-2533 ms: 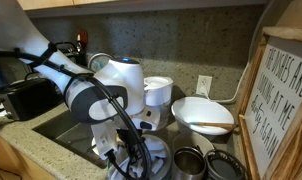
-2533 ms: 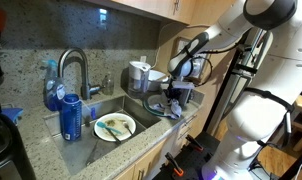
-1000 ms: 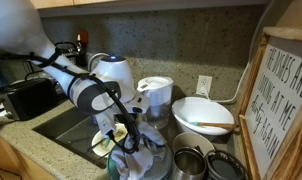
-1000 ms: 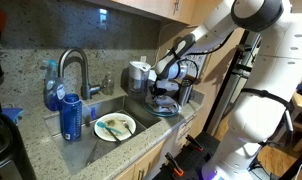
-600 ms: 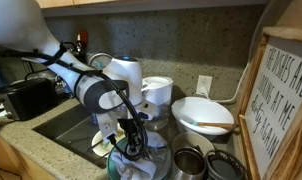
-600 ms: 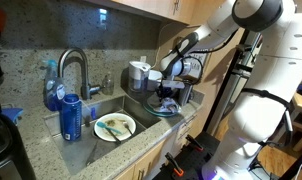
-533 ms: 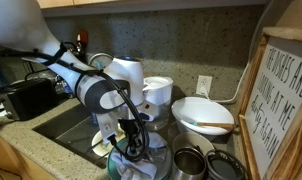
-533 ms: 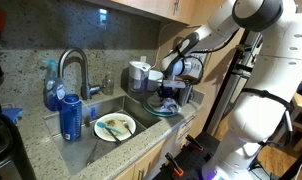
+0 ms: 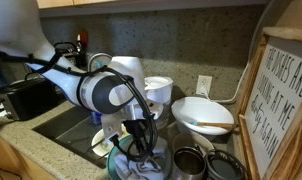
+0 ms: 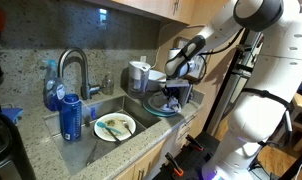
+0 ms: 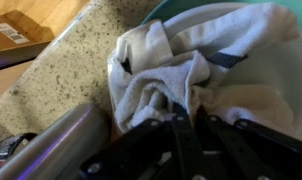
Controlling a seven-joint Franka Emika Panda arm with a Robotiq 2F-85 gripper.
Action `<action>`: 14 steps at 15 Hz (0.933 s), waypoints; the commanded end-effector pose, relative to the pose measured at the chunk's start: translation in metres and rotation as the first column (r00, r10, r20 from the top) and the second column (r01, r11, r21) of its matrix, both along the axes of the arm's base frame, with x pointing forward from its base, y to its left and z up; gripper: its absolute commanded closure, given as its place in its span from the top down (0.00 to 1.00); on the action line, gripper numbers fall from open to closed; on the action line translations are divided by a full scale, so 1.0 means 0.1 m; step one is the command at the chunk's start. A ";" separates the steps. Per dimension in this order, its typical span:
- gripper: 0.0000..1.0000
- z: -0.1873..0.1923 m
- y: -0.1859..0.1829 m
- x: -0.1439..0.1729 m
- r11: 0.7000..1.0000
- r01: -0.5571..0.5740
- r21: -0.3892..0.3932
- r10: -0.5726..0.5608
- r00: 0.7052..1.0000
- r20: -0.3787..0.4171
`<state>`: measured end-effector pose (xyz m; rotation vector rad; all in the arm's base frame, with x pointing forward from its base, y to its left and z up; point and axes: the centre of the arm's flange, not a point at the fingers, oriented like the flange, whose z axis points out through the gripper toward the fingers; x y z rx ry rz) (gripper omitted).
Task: Use the tea towel to wipe the white plate on the blue plate
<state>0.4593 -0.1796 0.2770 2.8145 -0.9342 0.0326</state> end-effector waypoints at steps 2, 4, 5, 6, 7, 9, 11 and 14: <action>0.04 0.10 0.08 0.04 0.994 0.011 -0.113 -0.001 0.996 0.092; 0.03 0.12 0.10 0.08 0.990 0.005 -0.138 0.014 0.991 0.130; 0.03 0.13 0.12 0.09 0.991 -0.001 -0.136 0.022 0.988 0.155; 0.03 0.15 0.14 0.11 0.993 -0.009 -0.121 0.031 0.984 0.175; 0.03 0.17 0.15 0.13 0.994 -0.017 -0.110 0.037 0.982 0.185; 0.03 0.19 0.17 0.14 0.998 -0.028 -0.051 0.038 0.979 0.200; 0.04 0.20 0.19 0.14 0.999 -0.038 0.012 0.035 0.979 0.203; 0.04 0.22 0.21 0.13 0.994 -0.049 0.093 0.030 0.980 0.196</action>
